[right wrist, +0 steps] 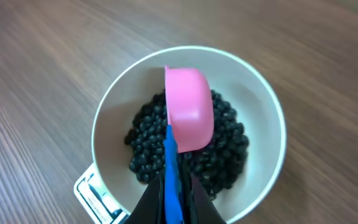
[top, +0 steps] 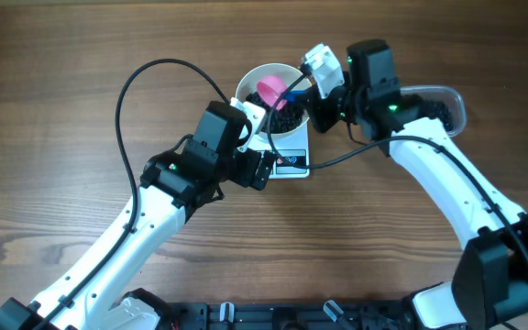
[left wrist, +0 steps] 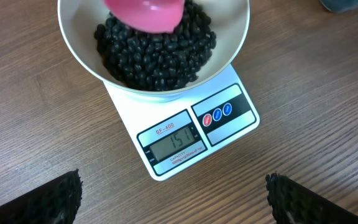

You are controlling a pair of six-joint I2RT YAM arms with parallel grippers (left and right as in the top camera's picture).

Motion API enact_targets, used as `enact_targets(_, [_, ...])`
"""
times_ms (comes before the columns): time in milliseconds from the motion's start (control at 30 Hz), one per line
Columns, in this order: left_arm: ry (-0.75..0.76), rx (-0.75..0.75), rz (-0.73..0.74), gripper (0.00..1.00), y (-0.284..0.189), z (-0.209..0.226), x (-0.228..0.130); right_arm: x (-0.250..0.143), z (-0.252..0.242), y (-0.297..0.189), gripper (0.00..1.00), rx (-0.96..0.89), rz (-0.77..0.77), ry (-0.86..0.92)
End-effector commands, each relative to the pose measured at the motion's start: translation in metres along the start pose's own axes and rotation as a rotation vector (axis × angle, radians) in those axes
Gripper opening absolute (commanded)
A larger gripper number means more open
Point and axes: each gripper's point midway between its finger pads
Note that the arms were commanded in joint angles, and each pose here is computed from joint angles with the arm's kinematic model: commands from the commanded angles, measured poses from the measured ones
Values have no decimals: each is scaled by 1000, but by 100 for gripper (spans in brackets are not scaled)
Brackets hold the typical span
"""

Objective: Scoop item into bowl and weigh 150g on scale

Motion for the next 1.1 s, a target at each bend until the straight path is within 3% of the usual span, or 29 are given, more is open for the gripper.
enact_targets(0, [15,-9,4,100,2,-2,-2,-8,-5,16,4,-14,31,7])
enact_targets(300, [16,-9,4,100,2,-2,-2,-7,10,17,4,77,30,17])
enact_targets(667, [15,-9,4,100,2,-2,-2,0,7,9,4,68,10,189])
enact_targets(767, [15,-9,4,100,2,-2,-2,11,0,-3,4,60,-31,246])
enact_targets(1067, [15,-9,4,100,2,-2,-2,58,17,-43,4,78,-217,160])
Point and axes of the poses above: each gripper's point midway between its finger pads, its own y axis out along the fingers, its own z axis along the line the jaws close on, x = y × z, and after that the axes turned 15 degrees about y, right-handed
